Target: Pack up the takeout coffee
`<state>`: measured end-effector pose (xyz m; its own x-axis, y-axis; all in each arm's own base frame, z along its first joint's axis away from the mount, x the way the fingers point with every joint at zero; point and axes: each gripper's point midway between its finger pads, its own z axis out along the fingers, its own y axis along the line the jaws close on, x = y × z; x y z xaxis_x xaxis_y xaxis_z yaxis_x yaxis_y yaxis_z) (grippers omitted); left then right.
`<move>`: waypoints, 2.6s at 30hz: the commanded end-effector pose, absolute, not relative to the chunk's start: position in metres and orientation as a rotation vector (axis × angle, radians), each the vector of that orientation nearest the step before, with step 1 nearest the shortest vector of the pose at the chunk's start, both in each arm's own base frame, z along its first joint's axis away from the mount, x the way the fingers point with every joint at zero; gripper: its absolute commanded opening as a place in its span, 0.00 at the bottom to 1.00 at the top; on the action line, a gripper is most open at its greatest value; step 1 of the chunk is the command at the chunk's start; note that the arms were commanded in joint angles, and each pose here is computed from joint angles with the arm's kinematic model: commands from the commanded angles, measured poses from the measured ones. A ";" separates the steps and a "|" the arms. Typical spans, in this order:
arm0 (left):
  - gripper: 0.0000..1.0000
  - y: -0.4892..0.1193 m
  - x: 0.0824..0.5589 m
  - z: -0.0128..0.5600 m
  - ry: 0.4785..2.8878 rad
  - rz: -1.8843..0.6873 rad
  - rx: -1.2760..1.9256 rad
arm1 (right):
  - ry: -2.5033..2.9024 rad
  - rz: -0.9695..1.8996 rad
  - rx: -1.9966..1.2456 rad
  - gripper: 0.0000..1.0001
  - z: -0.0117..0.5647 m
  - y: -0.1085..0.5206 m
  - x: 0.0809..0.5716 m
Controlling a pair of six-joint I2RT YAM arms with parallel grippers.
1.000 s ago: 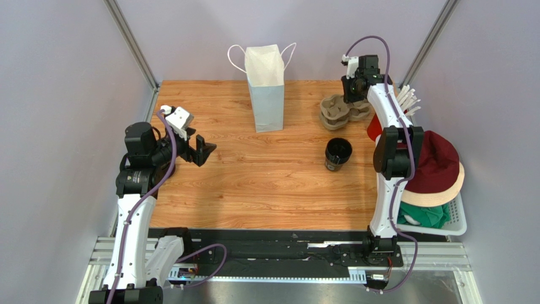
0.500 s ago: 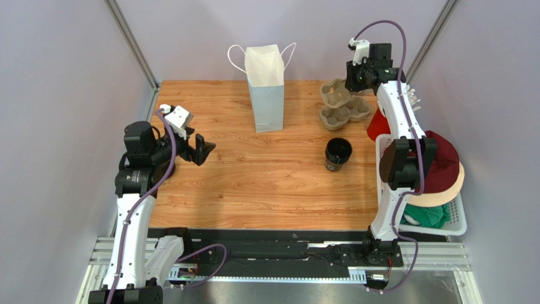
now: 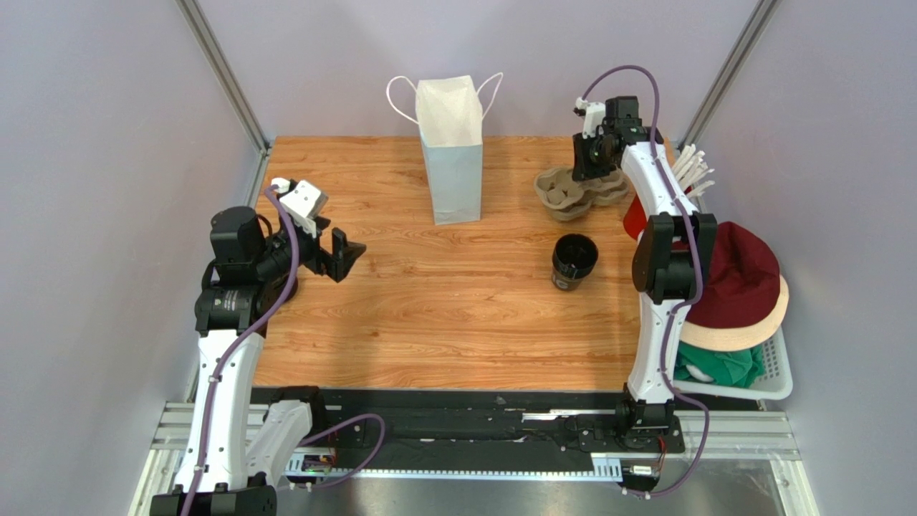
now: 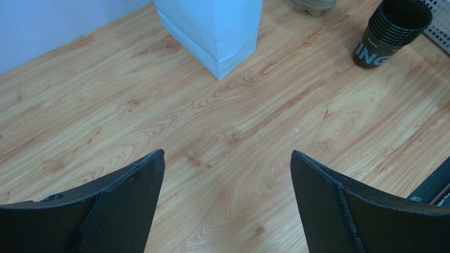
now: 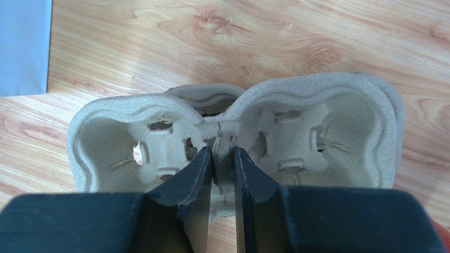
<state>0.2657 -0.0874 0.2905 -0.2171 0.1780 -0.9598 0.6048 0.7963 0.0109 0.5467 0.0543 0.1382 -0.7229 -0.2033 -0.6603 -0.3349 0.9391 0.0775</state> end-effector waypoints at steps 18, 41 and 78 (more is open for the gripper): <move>0.97 -0.089 0.266 0.302 1.732 -0.433 0.628 | 2.377 0.174 -0.418 0.28 0.143 0.060 0.555; 0.97 -0.088 0.267 0.301 1.735 -0.431 0.623 | 2.404 0.163 -0.434 0.64 0.135 0.058 0.553; 0.97 -0.084 0.278 0.325 1.732 -0.400 0.631 | 2.208 0.170 -0.449 0.33 0.237 0.063 0.540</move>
